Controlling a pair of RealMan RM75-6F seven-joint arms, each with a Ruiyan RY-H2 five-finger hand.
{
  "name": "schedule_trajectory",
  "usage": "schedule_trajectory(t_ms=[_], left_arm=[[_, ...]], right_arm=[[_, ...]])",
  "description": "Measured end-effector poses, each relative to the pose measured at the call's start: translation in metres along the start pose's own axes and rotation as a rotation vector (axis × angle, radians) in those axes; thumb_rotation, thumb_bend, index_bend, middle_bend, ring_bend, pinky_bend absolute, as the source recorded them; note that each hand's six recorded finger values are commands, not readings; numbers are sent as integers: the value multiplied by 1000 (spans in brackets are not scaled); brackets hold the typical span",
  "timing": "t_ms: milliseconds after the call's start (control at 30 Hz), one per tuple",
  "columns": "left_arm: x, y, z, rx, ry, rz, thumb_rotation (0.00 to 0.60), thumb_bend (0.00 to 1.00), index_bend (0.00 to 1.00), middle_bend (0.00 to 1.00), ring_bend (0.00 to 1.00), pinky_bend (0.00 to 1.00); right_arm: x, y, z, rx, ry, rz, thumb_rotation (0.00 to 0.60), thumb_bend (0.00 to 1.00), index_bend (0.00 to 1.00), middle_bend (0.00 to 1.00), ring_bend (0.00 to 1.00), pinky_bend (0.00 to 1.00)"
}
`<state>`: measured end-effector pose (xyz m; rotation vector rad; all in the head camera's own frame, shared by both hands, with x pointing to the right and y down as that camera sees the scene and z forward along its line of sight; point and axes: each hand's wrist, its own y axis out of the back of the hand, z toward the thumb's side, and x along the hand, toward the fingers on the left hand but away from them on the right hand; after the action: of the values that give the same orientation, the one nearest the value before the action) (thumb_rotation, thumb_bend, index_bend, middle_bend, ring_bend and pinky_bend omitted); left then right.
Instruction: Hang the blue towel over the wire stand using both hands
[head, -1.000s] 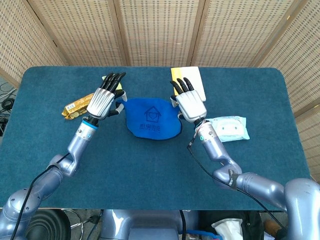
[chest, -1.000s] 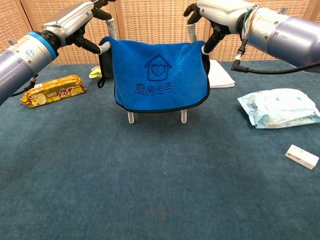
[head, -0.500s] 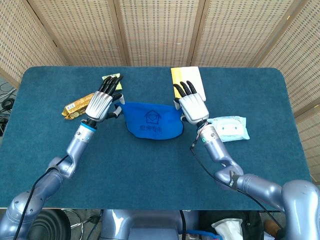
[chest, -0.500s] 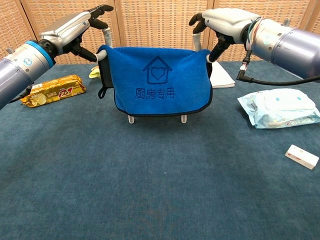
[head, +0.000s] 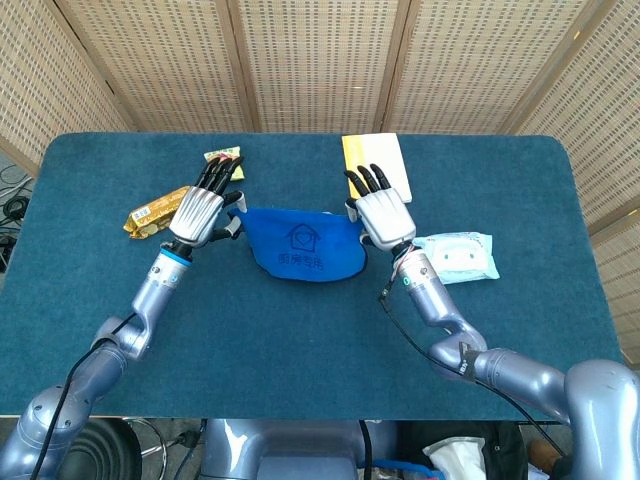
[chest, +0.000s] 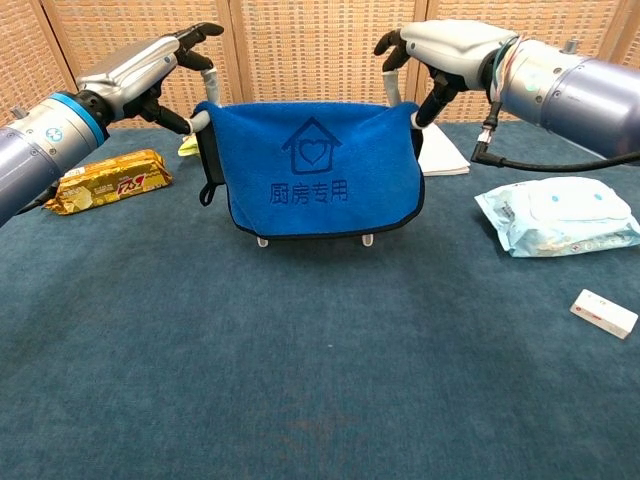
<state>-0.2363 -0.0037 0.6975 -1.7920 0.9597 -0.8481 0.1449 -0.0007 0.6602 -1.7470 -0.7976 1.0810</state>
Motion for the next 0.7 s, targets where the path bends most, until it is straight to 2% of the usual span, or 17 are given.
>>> schedule_trajectory(t_ms=[67, 100, 167, 267, 367, 433, 500, 567, 633, 700], left_arm=[[0, -1, -1, 8, 0, -4, 600, 530, 698, 0, 0, 0], [-1, -1, -1, 12, -1, -6, 600, 530, 663, 0, 0, 0], [-1, -2, -1, 23, -4, -16, 600, 522, 468, 0, 0, 0], [-2, -4, -2, 28, -4, -29, 600, 486, 180, 0, 0, 0], [-3, -6, -5, 27, 0, -43, 600, 435, 18, 0, 0, 0], [-4, -6, -6, 27, 3, -47, 600, 380, 0, 0, 0, 0], [-4, -6, -8, 33, 9, -56, 600, 264, 0, 0, 0, 0], [-5, -6, -10, 38, 16, -60, 600, 104, 0, 0, 0, 0], [-5, -5, -11, 37, 18, -57, 600, 35, 0, 0, 0, 0], [-6, -4, -13, 46, 23, -58, 600, 8, 0, 0, 0, 0]], right_arm=[[1, -1, -1, 0, 1, 10, 600, 281, 282, 62, 0, 0], [1, -2, -2, 0, -1, 15, 600, 240, 231, 53, 0, 0], [1, -2, -3, -2, -6, 22, 600, 172, 137, 30, 0, 0], [2, -2, -4, -1, -9, 25, 600, 143, 96, 14, 0, 0], [3, -2, -5, 1, -12, 25, 600, 131, 92, 12, 0, 0], [4, -2, -6, 5, -13, 22, 600, 131, 91, 11, 0, 0], [5, -1, -7, 9, -16, 19, 600, 131, 91, 11, 0, 0], [6, -1, -7, 10, -17, 20, 600, 131, 91, 11, 0, 0], [7, -1, -8, 11, -18, 19, 600, 131, 91, 11, 0, 0], [8, 0, -9, 14, -20, 18, 600, 131, 91, 11, 0, 0]])
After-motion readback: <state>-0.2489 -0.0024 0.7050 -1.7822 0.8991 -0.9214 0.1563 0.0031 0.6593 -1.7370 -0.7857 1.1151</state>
